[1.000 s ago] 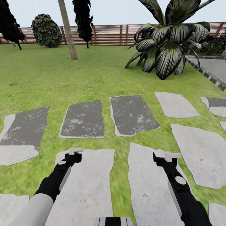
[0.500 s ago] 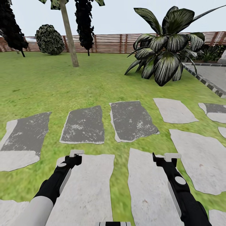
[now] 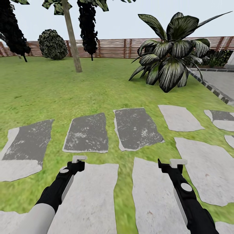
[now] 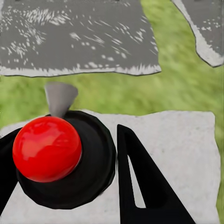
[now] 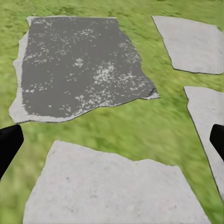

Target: In the garden, pick up the pesticide atomizer on the floor and spray pesticide onto both trees until each tree trunk is fully covered.

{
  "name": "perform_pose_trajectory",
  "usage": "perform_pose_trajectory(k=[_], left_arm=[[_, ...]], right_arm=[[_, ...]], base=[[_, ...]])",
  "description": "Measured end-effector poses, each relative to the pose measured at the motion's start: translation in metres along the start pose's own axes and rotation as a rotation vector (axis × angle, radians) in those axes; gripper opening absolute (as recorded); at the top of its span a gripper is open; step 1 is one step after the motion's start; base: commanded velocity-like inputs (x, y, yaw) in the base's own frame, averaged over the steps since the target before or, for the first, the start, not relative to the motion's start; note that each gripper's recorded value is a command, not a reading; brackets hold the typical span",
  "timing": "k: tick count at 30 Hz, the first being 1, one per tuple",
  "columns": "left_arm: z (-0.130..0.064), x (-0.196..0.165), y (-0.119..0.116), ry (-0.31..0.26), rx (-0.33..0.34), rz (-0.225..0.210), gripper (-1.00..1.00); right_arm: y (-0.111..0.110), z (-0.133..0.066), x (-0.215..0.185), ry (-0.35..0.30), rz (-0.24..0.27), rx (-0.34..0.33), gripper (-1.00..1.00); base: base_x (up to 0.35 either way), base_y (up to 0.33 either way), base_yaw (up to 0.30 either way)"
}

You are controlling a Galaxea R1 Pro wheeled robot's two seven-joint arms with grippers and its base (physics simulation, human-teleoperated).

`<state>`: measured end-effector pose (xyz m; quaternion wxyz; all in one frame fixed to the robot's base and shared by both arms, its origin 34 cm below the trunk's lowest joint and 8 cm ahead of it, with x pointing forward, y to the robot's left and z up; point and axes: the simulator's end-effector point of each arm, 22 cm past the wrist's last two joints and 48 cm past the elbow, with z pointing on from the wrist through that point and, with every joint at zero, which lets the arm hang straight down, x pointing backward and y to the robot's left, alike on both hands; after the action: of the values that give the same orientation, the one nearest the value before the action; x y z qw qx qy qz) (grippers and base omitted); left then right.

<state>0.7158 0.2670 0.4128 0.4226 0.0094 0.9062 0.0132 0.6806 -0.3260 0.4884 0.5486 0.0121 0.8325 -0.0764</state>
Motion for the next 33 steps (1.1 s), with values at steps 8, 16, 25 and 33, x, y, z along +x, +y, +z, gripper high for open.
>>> perform_pose_trajectory(k=[8,16,25,33], left_arm=[[-0.004,-0.009,0.001,-0.001,-0.001,-0.001,-1.00],[-0.007,-0.015,0.001,-0.011,-0.002,0.000,-1.00],[-0.010,-0.021,0.001,-0.022,-0.003,-0.001,-1.00],[-0.013,-0.026,-0.008,-0.030,0.010,-0.008,-1.00]], right_arm=[[-0.001,-0.002,-0.012,-0.006,0.000,0.002,1.00],[-0.002,-0.003,-0.016,-0.012,0.002,0.002,1.00],[-0.002,-0.005,-0.022,-0.022,0.004,0.002,1.00],[-0.002,-0.007,-0.026,-0.030,0.006,0.002,1.00]], base=[[0.000,0.000,0.015],[0.000,0.000,0.135],[0.000,0.000,0.177],[0.000,0.000,0.179]])
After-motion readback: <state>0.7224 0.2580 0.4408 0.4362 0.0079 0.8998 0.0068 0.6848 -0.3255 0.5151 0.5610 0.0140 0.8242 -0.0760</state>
